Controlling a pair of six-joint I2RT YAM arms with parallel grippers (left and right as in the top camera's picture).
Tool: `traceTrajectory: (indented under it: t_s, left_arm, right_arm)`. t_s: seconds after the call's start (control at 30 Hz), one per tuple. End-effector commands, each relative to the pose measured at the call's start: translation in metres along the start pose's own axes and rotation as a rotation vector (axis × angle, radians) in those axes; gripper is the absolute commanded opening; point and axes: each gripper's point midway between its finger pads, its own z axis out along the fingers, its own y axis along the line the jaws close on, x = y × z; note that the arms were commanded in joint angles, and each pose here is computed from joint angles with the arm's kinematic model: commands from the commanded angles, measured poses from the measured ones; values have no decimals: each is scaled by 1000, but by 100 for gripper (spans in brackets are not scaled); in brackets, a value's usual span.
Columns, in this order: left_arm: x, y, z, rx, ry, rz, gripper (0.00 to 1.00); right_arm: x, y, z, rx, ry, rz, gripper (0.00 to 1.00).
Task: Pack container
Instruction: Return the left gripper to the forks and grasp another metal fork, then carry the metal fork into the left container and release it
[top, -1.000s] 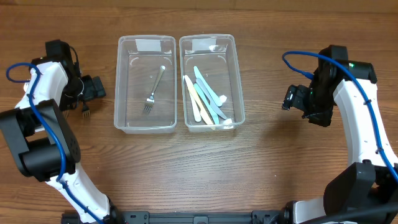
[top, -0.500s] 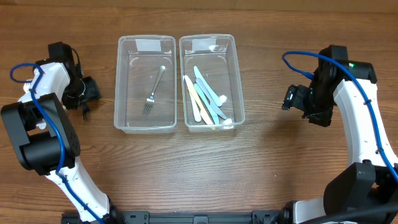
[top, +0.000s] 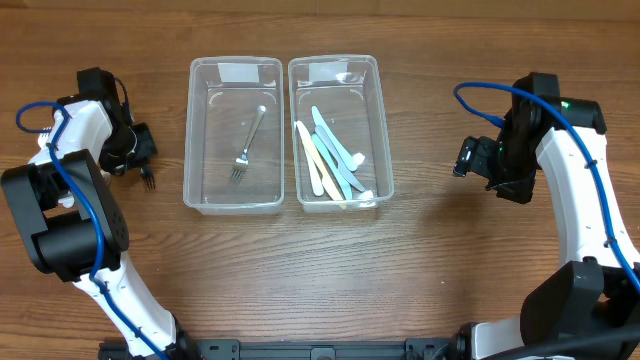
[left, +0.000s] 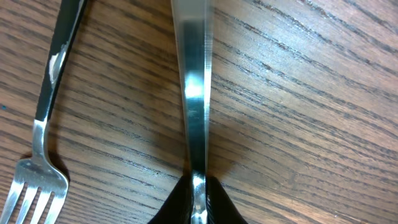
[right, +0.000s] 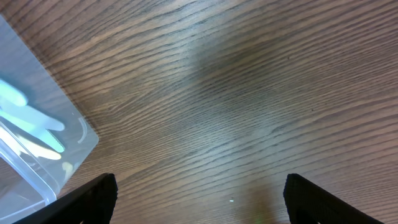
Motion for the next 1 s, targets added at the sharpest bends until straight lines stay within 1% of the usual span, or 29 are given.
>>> traceTrajectory:
  t_s: [0.0,0.2,0.3,0.37,0.43,0.47,0.5,0.57,0.63,0.73,0.83,0.9,0.97]
  left_arm:
    - [9,1,17,5,51,-3,5]
    - [10,1,15,4,55,-3,4]
    - [5,-1,-7,8,62,0,4]
    - [-6,-12,-53,34,14,14,4]
    - [-16,-25,-109,54,-86,43,4]
    - [-18,-38,-146,71,-163,73,4]
    - [-15,-53,-178,91,-232,111,4]
    - [-4,-80,-213,126,-310,173,4]
    - [17,-115,-234,165,-342,254,4]
    - [40,-161,-235,204,-329,335,4]
    - [50,-189,-221,184,-313,391,4]
    - [52,-202,-199,162,-268,399,4]
    - [53,-206,-166,130,-191,399,4]
  right_arm:
    - [0,2,-4,-6,-15,-12,88]
    - [0,2,-4,-6,-15,-12,88]
    - [-1,2,-4,-6,-17,-12,88]
    - [-2,2,-4,-8,-22,-13,88]
    - [-2,2,-4,-8,-21,-13,88]
    - [-1,2,-4,-7,-19,-12,88]
    - [-1,2,-4,-7,-18,-12,88]
    - [-1,2,-4,-7,-18,-12,88]
    - [-1,2,-4,-7,-17,-12,88]
    - [0,2,-4,-6,-14,-11,88]
    - [2,1,-3,-4,-7,-11,89]
    - [2,1,-3,-4,-7,-11,89]
    - [2,1,-3,-5,-7,-11,89]
